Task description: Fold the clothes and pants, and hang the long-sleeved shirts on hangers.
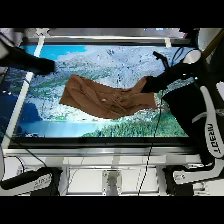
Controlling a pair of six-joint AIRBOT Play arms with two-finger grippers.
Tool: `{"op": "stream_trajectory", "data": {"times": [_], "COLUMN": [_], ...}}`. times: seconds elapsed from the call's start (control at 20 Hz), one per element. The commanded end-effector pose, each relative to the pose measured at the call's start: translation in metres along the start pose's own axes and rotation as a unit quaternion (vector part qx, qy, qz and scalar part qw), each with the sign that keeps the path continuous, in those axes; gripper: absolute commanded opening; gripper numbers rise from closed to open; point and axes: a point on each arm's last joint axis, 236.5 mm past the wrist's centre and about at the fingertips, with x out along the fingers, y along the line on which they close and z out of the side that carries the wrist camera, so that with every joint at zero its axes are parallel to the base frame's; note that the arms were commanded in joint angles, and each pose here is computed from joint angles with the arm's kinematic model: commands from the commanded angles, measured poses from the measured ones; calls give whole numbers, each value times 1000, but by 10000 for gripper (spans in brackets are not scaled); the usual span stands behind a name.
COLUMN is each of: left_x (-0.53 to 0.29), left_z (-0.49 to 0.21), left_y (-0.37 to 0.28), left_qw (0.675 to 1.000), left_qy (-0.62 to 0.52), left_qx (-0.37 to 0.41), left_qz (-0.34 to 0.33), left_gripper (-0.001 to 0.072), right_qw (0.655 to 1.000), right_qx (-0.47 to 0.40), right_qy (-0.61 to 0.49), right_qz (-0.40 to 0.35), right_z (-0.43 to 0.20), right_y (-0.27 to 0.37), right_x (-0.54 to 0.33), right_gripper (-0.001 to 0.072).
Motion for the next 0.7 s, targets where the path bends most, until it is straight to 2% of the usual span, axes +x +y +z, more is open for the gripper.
{"op": "stream_trajectory", "data": {"times": [0.0,0.3,0.45,0.65], "left_x": [82,198,227,239], "left_z": [-35,-78,-97,-96], "left_y": [-80,-179,-216,-234], "left_qw": [994,983,978,978], "left_qy": [55,91,101,86], "left_qx": [41,103,96,70], "left_qz": [-80,-124,-155,-176], "left_gripper": [9,9,9,9], "right_qw": [1000,997,997,997], "right_qx": [-14,-42,-27,-20], "right_qy": [-6,-62,-74,-70], "right_qz": [-7,-12,-13,-12], "right_z": [-10,17,22,22], "right_y": [8,27,30,28], "right_x": [-24,-50,-56,-53], "right_gripper": [20,20,20,20]}}
